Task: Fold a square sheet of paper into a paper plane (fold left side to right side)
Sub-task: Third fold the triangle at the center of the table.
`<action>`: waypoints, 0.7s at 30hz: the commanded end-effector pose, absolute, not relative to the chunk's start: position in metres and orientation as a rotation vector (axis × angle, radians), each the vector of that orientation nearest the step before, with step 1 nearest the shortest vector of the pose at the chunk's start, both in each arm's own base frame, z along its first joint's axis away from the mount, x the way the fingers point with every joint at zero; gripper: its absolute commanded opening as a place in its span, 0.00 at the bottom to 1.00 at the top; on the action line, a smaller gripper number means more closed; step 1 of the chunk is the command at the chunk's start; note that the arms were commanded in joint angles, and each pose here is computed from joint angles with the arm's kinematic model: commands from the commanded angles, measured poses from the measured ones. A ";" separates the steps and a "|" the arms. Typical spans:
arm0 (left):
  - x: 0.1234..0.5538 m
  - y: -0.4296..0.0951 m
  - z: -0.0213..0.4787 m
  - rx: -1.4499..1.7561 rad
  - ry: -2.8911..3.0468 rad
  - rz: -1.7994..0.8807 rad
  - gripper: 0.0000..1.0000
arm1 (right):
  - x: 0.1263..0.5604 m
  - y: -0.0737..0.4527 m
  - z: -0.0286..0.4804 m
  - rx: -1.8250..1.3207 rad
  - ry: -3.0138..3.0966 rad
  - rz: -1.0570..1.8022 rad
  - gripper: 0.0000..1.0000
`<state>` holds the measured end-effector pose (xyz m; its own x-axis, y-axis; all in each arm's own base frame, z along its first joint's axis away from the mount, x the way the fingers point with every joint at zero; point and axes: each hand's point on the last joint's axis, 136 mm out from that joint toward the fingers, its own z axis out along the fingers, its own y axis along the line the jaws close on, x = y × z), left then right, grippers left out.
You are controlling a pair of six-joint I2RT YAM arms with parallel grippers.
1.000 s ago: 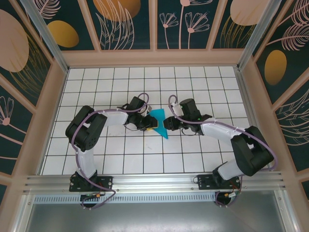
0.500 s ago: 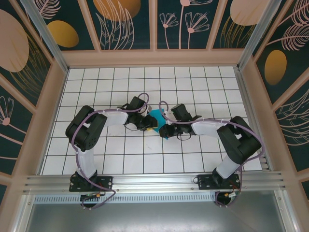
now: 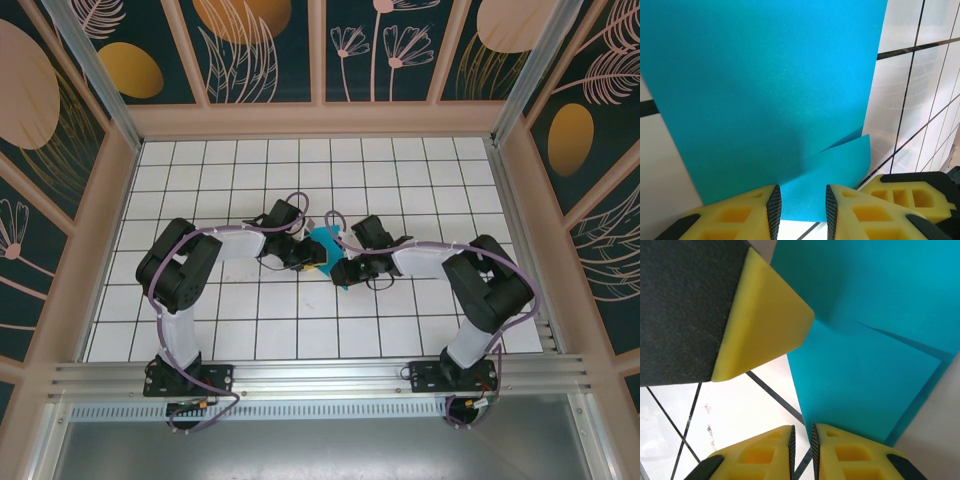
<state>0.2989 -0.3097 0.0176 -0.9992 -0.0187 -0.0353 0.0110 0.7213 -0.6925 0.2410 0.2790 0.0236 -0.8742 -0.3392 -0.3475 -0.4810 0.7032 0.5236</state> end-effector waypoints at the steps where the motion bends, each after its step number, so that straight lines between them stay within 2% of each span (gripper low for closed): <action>1: 0.289 -0.273 -0.042 -0.070 3.013 -0.831 0.34 | 0.238 0.274 0.013 -0.677 2.739 0.856 0.20; 12: 0.293 -0.276 -0.039 -0.065 2.999 -0.841 0.34 | 0.224 0.259 -0.002 -0.654 2.818 0.803 0.14; 21: 0.298 -0.277 -0.040 -0.054 3.001 -0.819 0.34 | 0.207 0.249 -0.002 -0.598 2.842 0.829 0.14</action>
